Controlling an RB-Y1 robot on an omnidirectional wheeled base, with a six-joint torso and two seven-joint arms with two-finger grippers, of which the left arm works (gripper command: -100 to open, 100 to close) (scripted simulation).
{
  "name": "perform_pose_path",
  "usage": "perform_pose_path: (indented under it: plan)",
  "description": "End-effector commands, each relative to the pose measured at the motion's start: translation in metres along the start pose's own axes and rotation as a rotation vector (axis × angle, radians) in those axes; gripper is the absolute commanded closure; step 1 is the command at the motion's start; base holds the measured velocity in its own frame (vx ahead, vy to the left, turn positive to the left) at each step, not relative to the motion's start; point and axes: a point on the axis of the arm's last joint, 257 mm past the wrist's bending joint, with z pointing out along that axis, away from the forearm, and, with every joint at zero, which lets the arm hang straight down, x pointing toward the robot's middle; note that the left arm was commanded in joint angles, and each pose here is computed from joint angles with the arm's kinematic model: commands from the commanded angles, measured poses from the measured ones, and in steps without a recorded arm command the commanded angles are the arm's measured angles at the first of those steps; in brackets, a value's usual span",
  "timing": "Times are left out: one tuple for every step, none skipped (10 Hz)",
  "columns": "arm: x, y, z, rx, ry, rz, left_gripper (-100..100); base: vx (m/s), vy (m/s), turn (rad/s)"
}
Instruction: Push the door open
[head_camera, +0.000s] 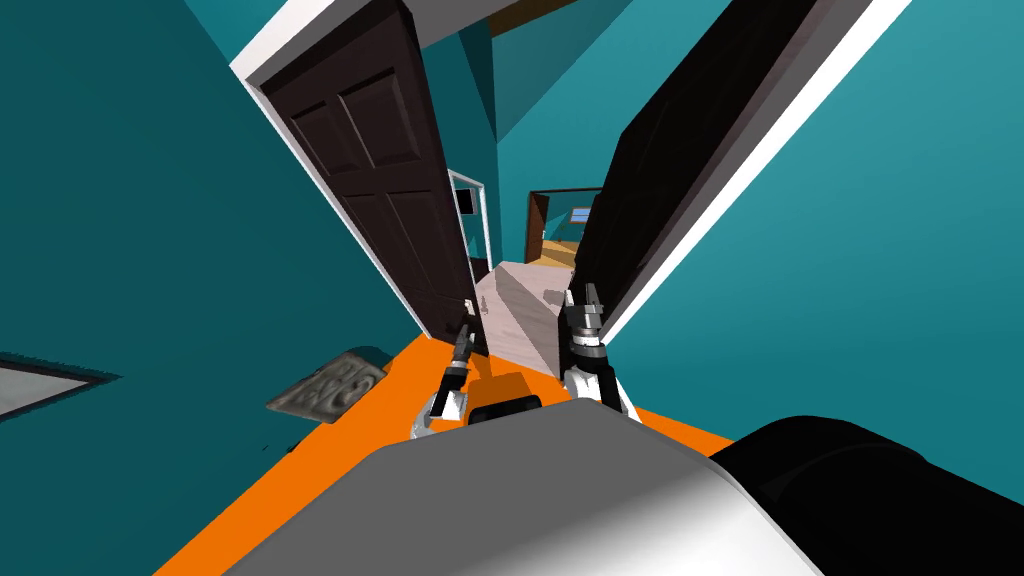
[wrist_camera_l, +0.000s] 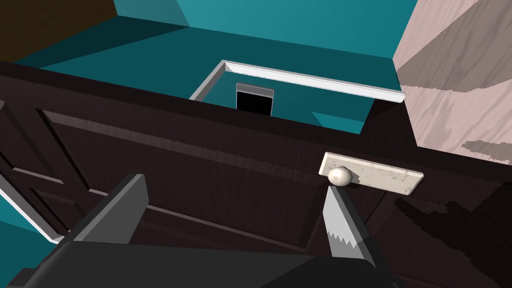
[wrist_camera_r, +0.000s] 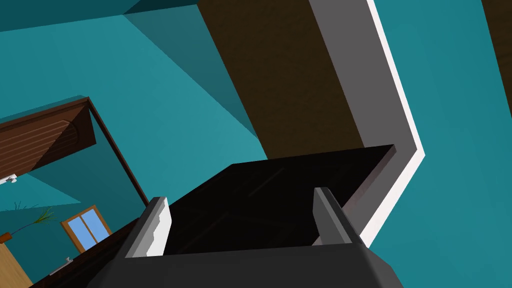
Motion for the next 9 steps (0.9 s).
perform_pose_path:
  plan:
    - [0.003, 0.008, 0.0001, -0.014, 0.007, 0.000, -100, 0.056, 0.108, -0.078]
    - [0.005, 0.013, -0.0001, -0.023, 0.011, 0.000, -100, 0.080, 0.103, -0.060]
    - [0.006, 0.018, -0.0004, -0.031, 0.015, 0.000, -100, 0.079, 0.122, -0.061]
    - [0.008, 0.023, -0.0007, -0.040, 0.019, 0.001, -100, 0.049, 0.104, -0.079]
    - [0.010, 0.028, -0.0011, -0.049, 0.023, 0.002, -100, 0.057, 0.103, -0.063]
    - [0.011, 0.032, -0.0016, -0.057, 0.027, 0.003, -100, 0.067, 0.098, -0.056]
    - [0.012, 0.036, -0.0020, -0.065, 0.031, 0.003, -100, 0.058, 0.112, -0.053]
    - [0.014, 0.040, -0.0025, -0.072, 0.034, 0.005, -100, 0.048, 0.117, -0.067]
    - [0.015, 0.044, -0.0030, -0.080, 0.038, 0.006, -100, 0.055, 0.100, -0.061]
